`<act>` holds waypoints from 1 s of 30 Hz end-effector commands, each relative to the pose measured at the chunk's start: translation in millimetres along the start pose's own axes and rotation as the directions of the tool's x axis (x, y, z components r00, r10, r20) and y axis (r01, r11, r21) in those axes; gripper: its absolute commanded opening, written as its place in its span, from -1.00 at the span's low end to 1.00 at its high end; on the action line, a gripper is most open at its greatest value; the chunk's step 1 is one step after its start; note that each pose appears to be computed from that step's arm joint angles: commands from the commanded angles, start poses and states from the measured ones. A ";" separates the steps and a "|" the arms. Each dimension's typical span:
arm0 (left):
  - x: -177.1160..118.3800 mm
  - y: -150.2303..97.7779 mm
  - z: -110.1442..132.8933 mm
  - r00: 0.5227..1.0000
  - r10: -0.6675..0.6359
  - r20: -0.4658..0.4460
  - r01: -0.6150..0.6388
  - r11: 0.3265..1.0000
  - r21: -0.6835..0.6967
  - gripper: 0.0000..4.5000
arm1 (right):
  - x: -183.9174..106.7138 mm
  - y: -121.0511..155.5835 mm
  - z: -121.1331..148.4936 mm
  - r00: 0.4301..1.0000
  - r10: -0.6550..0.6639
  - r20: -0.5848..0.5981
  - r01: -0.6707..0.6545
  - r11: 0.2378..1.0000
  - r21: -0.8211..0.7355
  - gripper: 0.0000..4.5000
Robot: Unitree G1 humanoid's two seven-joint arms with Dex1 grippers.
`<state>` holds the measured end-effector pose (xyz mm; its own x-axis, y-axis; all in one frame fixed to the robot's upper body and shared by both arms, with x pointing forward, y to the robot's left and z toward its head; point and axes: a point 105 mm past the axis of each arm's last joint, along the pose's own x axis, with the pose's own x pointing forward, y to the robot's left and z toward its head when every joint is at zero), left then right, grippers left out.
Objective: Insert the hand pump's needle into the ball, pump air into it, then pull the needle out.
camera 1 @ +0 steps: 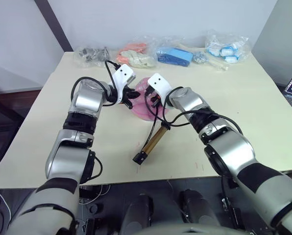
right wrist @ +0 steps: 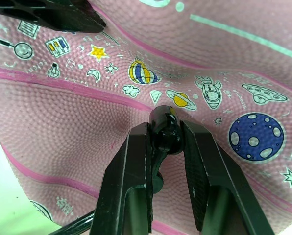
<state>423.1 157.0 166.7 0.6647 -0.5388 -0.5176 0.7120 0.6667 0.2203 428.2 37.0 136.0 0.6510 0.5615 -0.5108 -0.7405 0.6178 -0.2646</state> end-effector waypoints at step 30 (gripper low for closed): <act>9.2 -41.5 -23.3 0.984 -0.179 -0.015 0.178 0.982 -0.060 -1.00 | 17.1 27.4 -29.5 0.994 0.059 -0.096 -0.067 0.994 -0.084 -0.84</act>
<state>410.6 164.0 159.9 0.6703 -0.5341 -0.5153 0.7024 0.6807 0.2081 422.4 50.4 123.7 0.6193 0.5743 -0.5354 -0.7791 0.5342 -0.3281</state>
